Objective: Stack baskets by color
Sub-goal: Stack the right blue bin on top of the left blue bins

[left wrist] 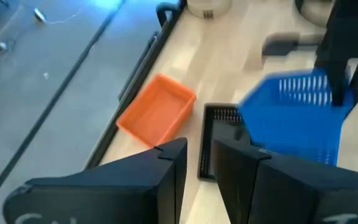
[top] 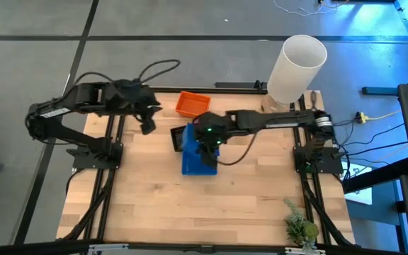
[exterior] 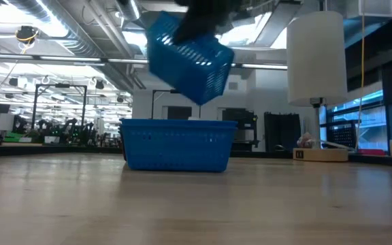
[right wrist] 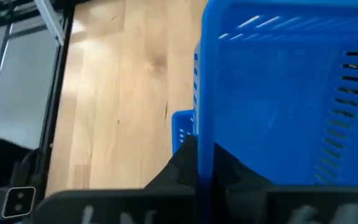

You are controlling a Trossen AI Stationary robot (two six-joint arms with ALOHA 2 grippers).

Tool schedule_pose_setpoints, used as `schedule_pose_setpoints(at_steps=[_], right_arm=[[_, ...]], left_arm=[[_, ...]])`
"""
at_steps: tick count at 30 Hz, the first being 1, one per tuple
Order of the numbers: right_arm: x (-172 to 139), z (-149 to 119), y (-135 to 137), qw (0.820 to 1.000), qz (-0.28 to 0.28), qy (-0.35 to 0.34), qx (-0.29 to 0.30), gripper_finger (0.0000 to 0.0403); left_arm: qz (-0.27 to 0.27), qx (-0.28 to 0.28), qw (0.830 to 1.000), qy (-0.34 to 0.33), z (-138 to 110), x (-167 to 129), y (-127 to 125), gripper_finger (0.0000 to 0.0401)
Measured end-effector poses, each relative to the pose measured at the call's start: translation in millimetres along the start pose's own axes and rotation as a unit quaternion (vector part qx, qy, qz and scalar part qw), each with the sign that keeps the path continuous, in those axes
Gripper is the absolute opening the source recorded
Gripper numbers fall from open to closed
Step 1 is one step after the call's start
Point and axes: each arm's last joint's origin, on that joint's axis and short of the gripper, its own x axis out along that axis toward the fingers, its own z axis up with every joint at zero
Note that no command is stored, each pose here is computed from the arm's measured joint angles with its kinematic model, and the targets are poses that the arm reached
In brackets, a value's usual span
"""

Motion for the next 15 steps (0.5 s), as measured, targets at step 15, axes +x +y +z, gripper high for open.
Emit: schedule_pose_setpoints(at_steps=[15], right_arm=[[61.5,-21.0,0.4,0.994,-0.001,0.101,-0.044,0.0]], left_arm=[[0.009,-0.016,0.999,-0.044,-5.1,-26.9,11.3,0.007]])
